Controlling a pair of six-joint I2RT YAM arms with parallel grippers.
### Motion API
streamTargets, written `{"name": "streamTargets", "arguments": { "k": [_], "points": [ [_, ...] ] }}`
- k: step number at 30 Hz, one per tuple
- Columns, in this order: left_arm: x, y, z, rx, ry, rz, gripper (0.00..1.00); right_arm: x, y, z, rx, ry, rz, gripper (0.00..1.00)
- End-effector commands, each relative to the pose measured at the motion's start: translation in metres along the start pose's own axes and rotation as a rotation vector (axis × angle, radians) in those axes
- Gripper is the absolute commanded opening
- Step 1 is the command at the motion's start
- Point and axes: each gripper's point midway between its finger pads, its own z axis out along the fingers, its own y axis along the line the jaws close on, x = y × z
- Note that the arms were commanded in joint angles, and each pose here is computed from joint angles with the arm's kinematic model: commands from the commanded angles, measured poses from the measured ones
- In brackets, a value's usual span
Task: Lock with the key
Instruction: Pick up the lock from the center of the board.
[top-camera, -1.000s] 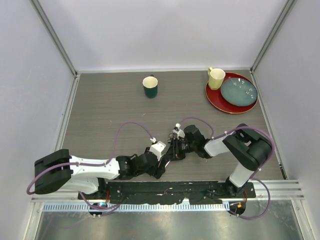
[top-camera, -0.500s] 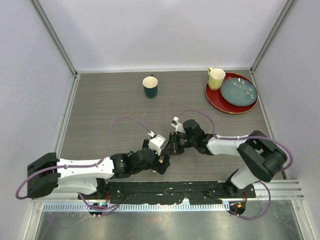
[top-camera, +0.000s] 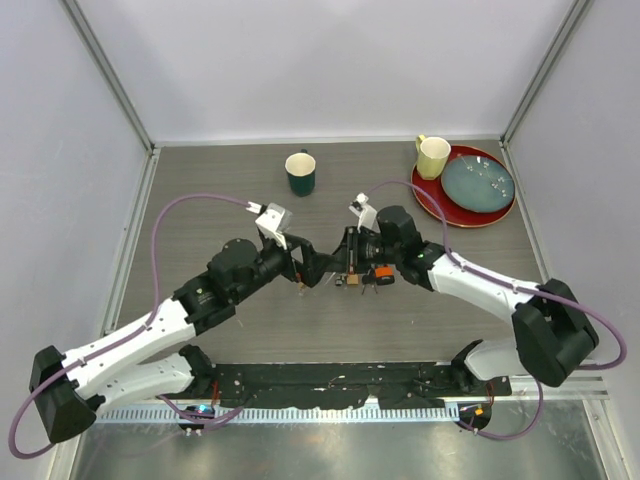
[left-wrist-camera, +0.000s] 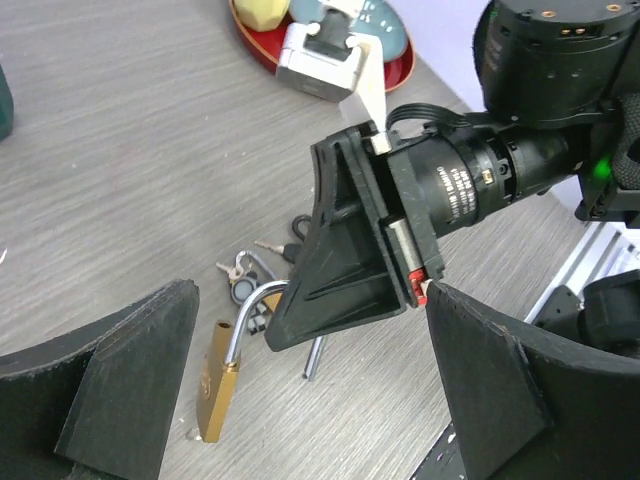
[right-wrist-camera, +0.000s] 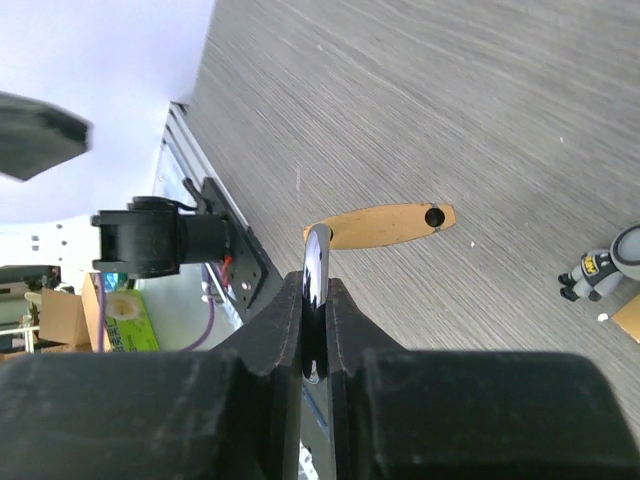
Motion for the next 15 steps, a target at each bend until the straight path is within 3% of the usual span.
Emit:
{"name": "streamTargets", "arguments": {
  "k": [1,7,15],
  "points": [
    [-0.041,-0.017,-0.006,0.134,-0.102,-0.010,1.00,-0.066,0.075,-0.040,-0.191,-0.218,-0.124,0.01],
    [-0.062,-0.017,-0.004,0.209,-0.188,-0.048,1.00,-0.100,0.086,-0.089,-0.279,-0.404,-0.022,0.01],
    [-0.086,-0.016,-0.006,0.360,-0.304,0.005,1.00,-0.113,0.089,-0.126,-0.368,-0.478,0.129,0.01]
  ]
}}
